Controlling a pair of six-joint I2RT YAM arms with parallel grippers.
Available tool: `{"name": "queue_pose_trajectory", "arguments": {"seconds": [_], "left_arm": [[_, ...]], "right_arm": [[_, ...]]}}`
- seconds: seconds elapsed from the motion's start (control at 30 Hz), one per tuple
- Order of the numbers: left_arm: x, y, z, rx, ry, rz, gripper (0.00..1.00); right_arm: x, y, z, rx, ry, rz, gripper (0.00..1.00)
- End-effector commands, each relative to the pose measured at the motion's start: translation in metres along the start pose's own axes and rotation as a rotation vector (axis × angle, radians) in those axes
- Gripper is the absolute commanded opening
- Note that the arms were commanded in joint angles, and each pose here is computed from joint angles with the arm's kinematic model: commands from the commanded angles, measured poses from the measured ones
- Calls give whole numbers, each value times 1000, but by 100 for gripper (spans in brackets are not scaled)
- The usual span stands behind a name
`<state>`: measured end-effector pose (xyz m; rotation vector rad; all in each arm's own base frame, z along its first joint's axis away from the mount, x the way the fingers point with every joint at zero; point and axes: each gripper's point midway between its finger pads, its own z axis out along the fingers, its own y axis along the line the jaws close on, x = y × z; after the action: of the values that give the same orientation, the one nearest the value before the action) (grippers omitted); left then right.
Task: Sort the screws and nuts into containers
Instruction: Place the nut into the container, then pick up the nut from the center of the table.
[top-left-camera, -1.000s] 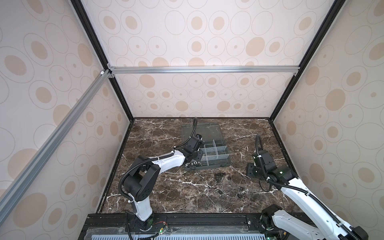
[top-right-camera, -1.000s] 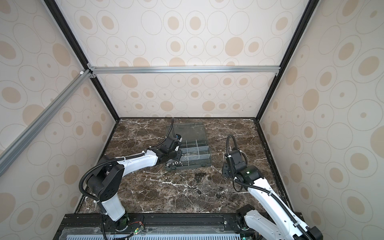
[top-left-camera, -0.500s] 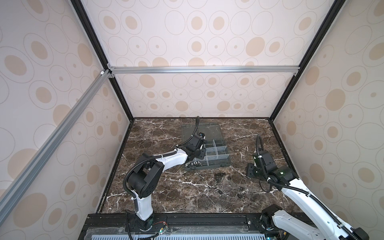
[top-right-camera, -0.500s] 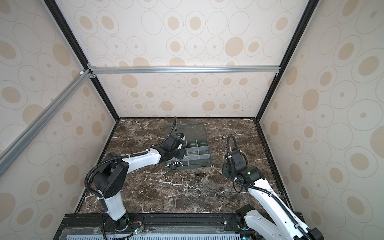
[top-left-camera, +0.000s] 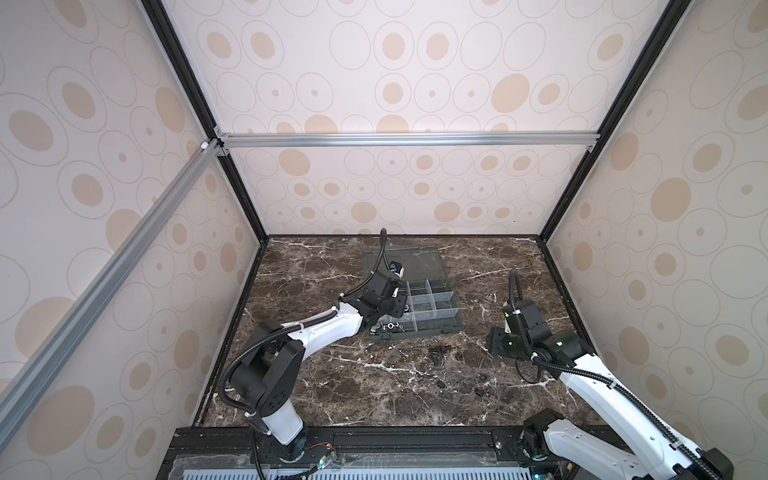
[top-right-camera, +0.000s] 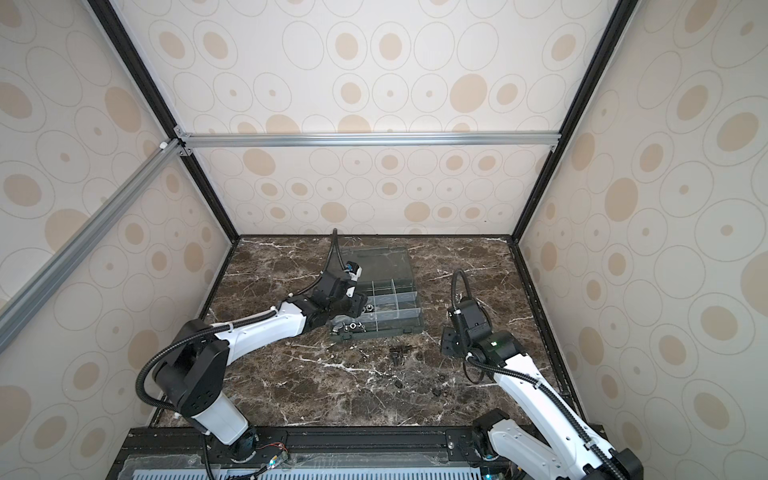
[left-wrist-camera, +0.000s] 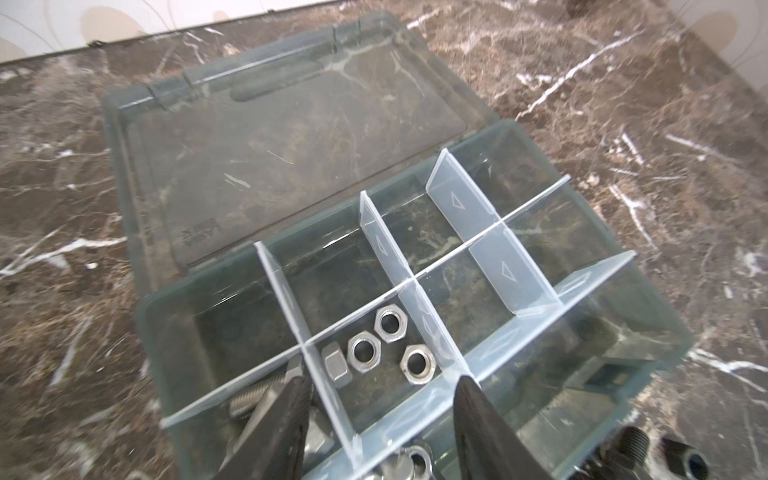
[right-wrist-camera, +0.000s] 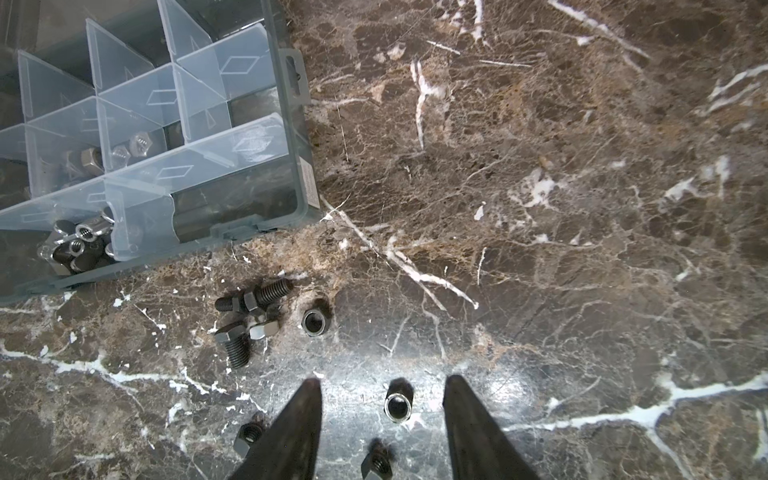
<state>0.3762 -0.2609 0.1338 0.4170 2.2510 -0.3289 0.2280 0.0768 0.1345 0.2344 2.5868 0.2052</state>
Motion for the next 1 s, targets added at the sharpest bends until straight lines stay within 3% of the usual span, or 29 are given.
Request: {"name": "queue_pose_trajectory", "arguments": {"seconds": [0.0, 0.47, 0.97], "left_arm": [[-2, 14, -15, -31, -41, -51, 57], [37, 41, -66, -80, -76, -155, 59], [70, 56, -93, -106, -90, -224, 61]], "right_arm": [[7, 0, 7, -8, 30, 14, 51], [24, 26, 29, -44, 92, -52, 51], [41, 68, 61, -65, 162, -131, 51]]}}
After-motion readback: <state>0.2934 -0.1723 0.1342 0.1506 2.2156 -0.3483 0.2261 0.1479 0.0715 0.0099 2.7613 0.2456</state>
